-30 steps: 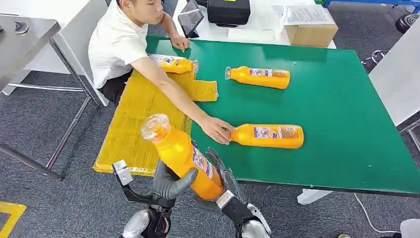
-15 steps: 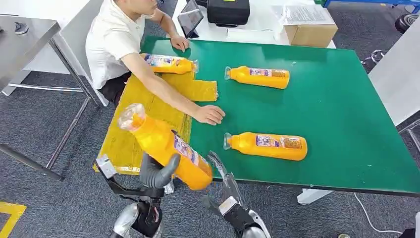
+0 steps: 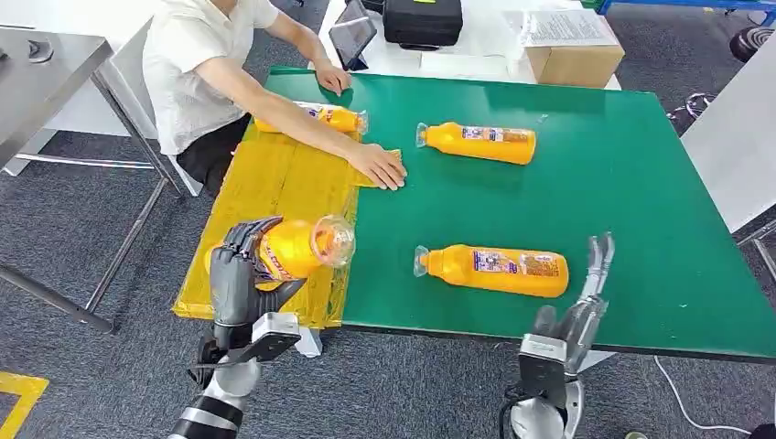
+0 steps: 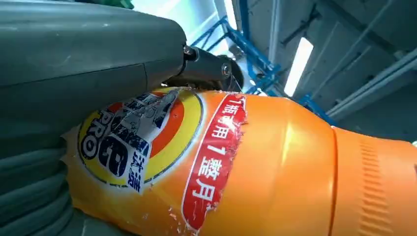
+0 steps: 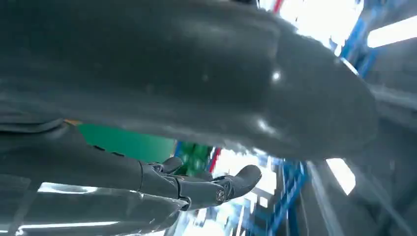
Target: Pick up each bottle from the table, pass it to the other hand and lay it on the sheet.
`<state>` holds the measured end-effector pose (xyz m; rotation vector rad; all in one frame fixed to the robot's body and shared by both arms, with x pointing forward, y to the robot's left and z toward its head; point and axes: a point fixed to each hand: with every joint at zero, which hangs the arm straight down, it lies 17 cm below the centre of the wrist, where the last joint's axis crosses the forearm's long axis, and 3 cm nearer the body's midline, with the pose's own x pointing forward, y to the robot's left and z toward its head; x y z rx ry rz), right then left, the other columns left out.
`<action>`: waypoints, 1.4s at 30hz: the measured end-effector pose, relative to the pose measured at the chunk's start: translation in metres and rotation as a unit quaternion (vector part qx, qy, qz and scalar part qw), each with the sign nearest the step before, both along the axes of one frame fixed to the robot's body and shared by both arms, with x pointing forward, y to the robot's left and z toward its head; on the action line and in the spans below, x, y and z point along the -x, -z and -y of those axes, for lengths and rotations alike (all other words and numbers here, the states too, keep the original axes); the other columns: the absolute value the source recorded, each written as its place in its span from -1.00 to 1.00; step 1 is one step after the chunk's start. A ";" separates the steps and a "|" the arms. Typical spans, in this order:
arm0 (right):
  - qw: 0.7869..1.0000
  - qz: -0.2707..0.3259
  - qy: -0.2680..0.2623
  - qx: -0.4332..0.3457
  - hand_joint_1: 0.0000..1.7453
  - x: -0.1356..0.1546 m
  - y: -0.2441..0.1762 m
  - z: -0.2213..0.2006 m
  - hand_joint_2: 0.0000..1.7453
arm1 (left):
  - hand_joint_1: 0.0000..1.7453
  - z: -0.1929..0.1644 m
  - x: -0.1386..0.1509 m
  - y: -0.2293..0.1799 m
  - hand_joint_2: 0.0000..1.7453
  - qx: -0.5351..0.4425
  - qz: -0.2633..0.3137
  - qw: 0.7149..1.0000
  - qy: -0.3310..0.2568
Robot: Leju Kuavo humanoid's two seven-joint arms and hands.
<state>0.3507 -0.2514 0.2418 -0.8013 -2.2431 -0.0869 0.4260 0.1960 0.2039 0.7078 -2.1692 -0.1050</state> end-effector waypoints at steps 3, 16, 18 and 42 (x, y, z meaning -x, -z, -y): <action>1.000 0.014 0.027 -0.006 -1.00 0.006 -0.011 0.017 -1.00 | 1.00 0.000 -0.004 0.004 1.00 -0.018 -0.011 1.000 -0.005; 0.996 0.011 0.039 -0.084 -1.00 0.005 -0.001 0.047 -1.00 | 1.00 0.067 -0.047 0.106 1.00 -0.101 -0.210 0.956 0.176; 0.995 0.003 0.035 -0.092 -1.00 0.003 0.005 0.046 -1.00 | 1.00 0.068 -0.056 0.112 1.00 -0.109 -0.223 0.949 0.195; 0.994 -0.059 0.007 -0.096 -1.00 -0.016 0.053 0.040 -1.00 | -1.00 0.049 -0.084 0.177 1.00 -0.127 -0.378 0.892 0.214</action>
